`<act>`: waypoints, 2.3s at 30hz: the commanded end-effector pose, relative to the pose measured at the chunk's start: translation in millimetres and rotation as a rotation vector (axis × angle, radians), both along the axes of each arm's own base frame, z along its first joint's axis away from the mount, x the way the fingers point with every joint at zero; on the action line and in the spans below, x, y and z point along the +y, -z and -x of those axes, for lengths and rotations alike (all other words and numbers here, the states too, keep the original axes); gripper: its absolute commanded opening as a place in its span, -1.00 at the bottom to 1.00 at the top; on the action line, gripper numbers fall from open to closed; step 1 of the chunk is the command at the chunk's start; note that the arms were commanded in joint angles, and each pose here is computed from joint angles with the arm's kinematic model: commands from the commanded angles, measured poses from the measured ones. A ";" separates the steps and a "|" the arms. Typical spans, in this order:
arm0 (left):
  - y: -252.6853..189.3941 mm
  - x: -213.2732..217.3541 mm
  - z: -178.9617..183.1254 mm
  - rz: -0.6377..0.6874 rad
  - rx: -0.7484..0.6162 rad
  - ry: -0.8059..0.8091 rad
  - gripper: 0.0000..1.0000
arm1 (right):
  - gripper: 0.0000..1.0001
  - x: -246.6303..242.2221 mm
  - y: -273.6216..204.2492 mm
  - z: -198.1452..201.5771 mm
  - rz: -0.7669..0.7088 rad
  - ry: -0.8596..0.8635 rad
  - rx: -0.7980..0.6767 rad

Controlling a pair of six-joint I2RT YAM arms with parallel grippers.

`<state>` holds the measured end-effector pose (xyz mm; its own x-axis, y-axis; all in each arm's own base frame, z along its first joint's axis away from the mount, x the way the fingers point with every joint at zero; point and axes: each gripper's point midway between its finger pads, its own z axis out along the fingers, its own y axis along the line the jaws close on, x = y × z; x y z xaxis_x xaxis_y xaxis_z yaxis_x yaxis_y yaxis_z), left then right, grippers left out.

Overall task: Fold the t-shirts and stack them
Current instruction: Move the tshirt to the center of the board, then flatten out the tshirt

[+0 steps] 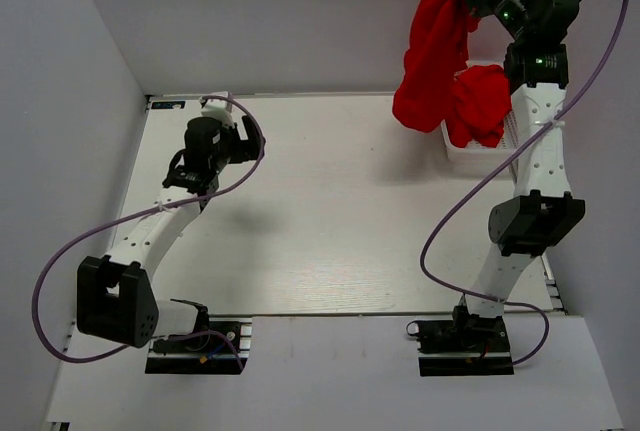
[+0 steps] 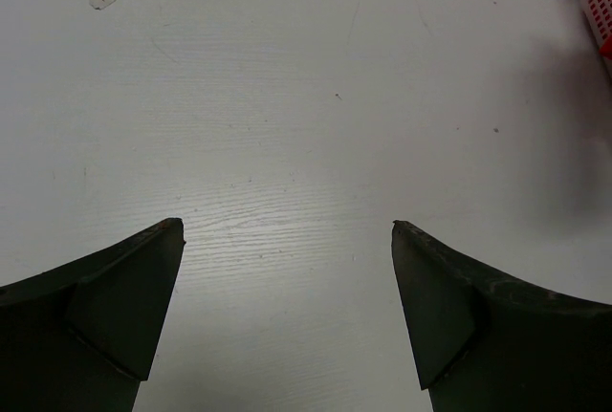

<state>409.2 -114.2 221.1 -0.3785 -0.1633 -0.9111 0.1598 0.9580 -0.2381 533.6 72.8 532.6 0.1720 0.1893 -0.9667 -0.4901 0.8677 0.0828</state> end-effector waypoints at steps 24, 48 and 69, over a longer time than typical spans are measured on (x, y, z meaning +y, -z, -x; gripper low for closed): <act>19.9 49.3 62.3 0.000 0.124 -0.245 1.00 | 0.33 175.7 282.2 69.9 0.004 -0.488 0.578; 147.9 6.4 -50.8 -0.099 0.504 -0.198 1.00 | 0.81 119.2 425.8 178.4 0.258 -0.089 1.088; 244.3 -28.3 -21.1 -0.135 0.707 -0.015 0.44 | 0.81 116.0 465.4 175.0 0.258 -0.027 1.097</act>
<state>456.7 -126.6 20.5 -0.8022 -0.1057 -0.5876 -0.0409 0.9916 -0.1226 349.7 188.4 69.3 -0.8176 -0.0522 -0.5734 -0.2850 0.9020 0.3243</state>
